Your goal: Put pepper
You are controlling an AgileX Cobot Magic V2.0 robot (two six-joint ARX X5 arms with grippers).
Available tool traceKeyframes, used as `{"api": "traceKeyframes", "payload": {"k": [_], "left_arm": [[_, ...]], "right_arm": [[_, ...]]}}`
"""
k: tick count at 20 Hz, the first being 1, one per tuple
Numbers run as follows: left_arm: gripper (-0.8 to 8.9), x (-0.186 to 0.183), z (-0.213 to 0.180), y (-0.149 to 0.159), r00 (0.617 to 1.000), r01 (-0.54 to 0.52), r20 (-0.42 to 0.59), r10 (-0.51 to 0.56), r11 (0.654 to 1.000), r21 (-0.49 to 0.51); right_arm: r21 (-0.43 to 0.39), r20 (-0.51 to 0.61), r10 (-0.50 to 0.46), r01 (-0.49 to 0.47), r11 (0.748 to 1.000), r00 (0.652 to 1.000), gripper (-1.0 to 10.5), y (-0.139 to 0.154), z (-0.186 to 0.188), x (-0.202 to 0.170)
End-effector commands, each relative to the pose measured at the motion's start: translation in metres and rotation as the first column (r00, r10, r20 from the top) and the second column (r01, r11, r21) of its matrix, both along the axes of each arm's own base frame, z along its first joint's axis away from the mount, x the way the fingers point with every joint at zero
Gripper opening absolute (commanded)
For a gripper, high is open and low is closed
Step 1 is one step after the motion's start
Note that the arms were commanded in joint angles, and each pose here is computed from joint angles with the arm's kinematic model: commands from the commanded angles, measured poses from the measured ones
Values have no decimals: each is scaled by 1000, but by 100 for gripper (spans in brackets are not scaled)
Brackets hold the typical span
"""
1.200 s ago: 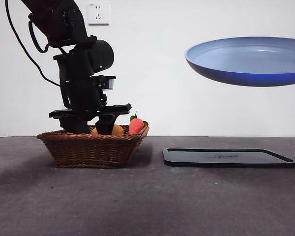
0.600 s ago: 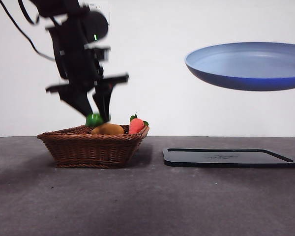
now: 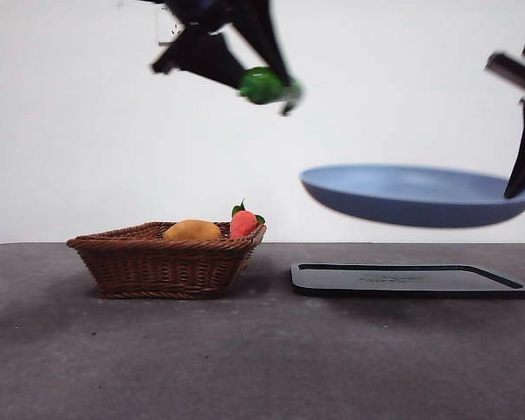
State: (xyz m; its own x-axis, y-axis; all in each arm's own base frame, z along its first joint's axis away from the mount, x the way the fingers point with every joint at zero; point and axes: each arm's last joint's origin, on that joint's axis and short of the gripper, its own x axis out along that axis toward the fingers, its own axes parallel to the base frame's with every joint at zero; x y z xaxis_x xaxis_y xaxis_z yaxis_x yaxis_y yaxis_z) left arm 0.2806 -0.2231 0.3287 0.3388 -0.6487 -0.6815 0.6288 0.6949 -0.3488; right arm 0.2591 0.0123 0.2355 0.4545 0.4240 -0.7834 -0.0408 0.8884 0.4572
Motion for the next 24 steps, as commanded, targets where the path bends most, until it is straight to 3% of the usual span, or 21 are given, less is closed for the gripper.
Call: {"api": "traceKeyframes", "payload": {"k": [1, 4, 9, 18, 21, 24], "left_arm": [[124, -11, -7, -33, 993, 106, 42, -106, 994, 15], [124, -23, -23, -65, 980, 157, 111, -167, 983, 95], [124, -26, -55, -90, 969, 196, 111, -220, 960, 200], [135, -18, -86, -100, 971, 215, 51, -235, 943, 252], [241, -18, -87, -99, 971, 215, 49, -235, 942, 257], [248, -18, -86, -100, 971, 213, 55, -234, 944, 252]], "right_arm": [[19, -19, 2, -2, 1000, 1000, 3, 5, -3, 9], [22, -36, 15, -14, 1000, 999, 3, 10, -7, 11], [24, -42, 12, -11, 1000, 999, 3, 10, -7, 10], [24, -42, 13, -12, 1000, 999, 3, 10, -7, 10], [24, -45, 12, -11, 1000, 999, 3, 10, -7, 10], [23, -64, 11, -9, 1000, 998, 3, 10, -8, 8]]}}
